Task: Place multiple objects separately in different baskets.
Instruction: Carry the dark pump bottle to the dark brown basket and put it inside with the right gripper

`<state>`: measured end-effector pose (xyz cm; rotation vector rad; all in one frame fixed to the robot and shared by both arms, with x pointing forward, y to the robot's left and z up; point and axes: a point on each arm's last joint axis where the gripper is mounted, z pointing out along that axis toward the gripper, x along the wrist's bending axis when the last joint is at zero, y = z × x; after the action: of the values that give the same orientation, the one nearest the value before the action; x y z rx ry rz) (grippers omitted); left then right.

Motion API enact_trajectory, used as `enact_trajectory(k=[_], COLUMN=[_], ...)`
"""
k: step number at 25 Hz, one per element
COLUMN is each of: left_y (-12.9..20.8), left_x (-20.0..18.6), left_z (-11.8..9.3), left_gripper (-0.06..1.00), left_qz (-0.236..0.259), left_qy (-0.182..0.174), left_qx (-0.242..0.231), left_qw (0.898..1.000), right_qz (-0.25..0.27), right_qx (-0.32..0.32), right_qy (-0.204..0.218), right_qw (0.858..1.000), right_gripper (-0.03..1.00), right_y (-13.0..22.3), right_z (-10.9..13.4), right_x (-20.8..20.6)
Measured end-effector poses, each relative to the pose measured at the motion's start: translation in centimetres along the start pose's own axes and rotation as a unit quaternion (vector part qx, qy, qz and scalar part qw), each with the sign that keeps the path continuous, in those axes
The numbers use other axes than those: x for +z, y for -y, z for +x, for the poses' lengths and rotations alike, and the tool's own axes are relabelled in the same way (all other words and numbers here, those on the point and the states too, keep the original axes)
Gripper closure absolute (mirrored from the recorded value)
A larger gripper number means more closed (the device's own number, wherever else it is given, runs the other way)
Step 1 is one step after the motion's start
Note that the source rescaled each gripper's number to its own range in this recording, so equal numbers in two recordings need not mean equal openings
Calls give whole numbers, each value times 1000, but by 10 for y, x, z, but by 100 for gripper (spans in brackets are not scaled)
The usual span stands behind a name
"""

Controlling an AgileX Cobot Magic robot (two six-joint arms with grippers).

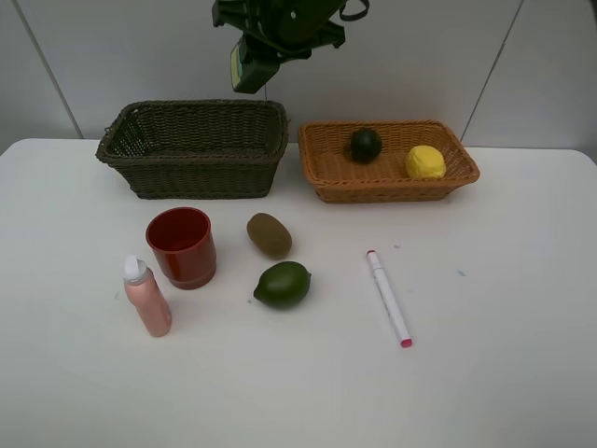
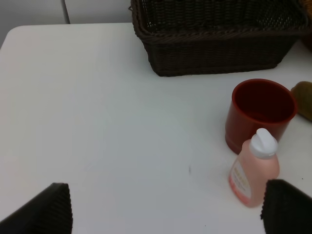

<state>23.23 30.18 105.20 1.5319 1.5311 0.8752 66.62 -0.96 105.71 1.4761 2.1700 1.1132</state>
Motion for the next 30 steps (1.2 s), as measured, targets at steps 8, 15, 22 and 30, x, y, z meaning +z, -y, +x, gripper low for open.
enact_trajectory(k=[8,15,22,30], left_y=[0,0,0,0], left_x=[0,0,0,0], left_z=[0,1,1,1], left_gripper=[-5,-5,-5,-5], left_qz=[0,0,0,0], left_qy=[0,-3,-3,-3], left_qx=[0,2,2,2], left_qw=[1000,1000,1000,1000], right_qz=[5,24,38,30], right_qx=[-81,-109,-114,-114], right_qy=[5,21,25,23], right_qw=[997,993,992,993], right_gripper=[67,67,67,67], right_y=[40,61,72,70], right_z=[19,14,11,11], right_x=[65,92,103,104])
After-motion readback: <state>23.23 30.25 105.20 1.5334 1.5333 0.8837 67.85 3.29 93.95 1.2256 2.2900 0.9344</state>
